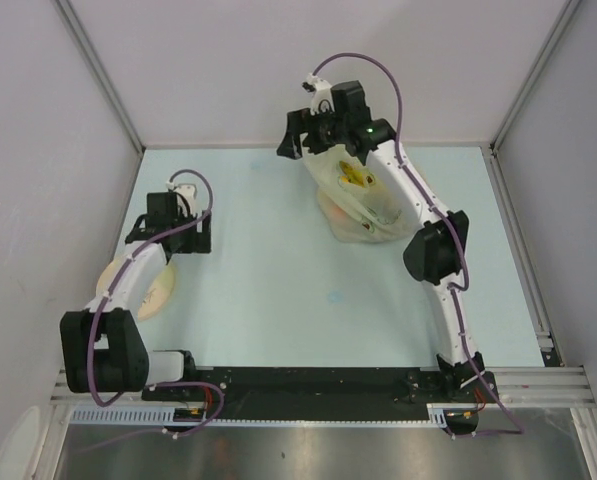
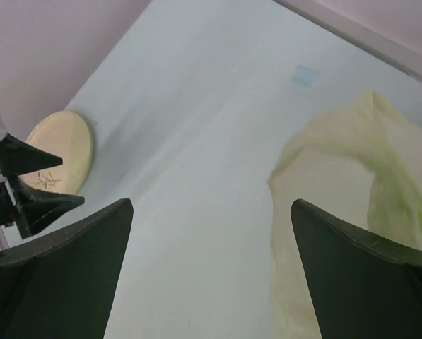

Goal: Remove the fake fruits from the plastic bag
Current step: Move the plastic bag to the center of the board, then move the plate to the center of the board.

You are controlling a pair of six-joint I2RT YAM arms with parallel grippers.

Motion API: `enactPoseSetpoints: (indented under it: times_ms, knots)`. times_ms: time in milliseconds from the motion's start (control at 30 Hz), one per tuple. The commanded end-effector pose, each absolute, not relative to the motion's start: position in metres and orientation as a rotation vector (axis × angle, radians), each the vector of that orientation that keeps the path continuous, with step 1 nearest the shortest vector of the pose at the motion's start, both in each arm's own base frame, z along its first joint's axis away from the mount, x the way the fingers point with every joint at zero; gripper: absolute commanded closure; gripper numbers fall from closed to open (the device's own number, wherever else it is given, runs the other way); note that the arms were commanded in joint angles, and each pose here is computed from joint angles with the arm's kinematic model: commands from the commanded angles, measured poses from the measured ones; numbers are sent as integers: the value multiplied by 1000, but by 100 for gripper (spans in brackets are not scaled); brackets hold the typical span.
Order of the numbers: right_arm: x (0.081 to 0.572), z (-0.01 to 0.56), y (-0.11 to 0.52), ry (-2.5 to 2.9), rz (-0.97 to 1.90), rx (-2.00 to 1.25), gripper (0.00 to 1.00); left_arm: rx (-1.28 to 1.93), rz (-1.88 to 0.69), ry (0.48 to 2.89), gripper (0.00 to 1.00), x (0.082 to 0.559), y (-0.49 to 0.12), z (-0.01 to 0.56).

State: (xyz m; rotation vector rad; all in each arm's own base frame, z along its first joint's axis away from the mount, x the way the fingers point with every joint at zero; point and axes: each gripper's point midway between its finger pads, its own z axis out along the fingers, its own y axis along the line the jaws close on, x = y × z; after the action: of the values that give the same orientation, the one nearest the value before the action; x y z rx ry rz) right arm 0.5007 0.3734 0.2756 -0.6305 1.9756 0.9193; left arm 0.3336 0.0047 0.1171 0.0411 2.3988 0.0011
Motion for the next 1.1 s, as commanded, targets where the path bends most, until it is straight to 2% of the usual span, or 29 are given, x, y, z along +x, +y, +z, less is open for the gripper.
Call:
enactPoseSetpoints:
  times_ms: [0,167,367,500,667,800,933,1067]
  knots:
    - [468,378,334,1798,913,-651,0,177,160,2571,15,306,26,68]
    - [443,406,312,1765,867,-657,0,178,230,2644,22,293,38,38]
    - [434,386,301,1823,817,-667,0,177,266,2667,31,291,44,26]
    - [433,384,299,1828,814,-675,0,209,162,2649,34,291,31,39]
    - [457,431,285,1729,819,-546,0,140,218,2582,34,289,46,63]
    - [479,486,262,1580,797,-402,0,96,287,2632,34,277,67,50]
    - [510,524,204,1480,778,-77,0,154,286,2670,35,279,68,36]
    - [519,537,156,1425,612,11,0,289,239,2684,37,286,64,27]
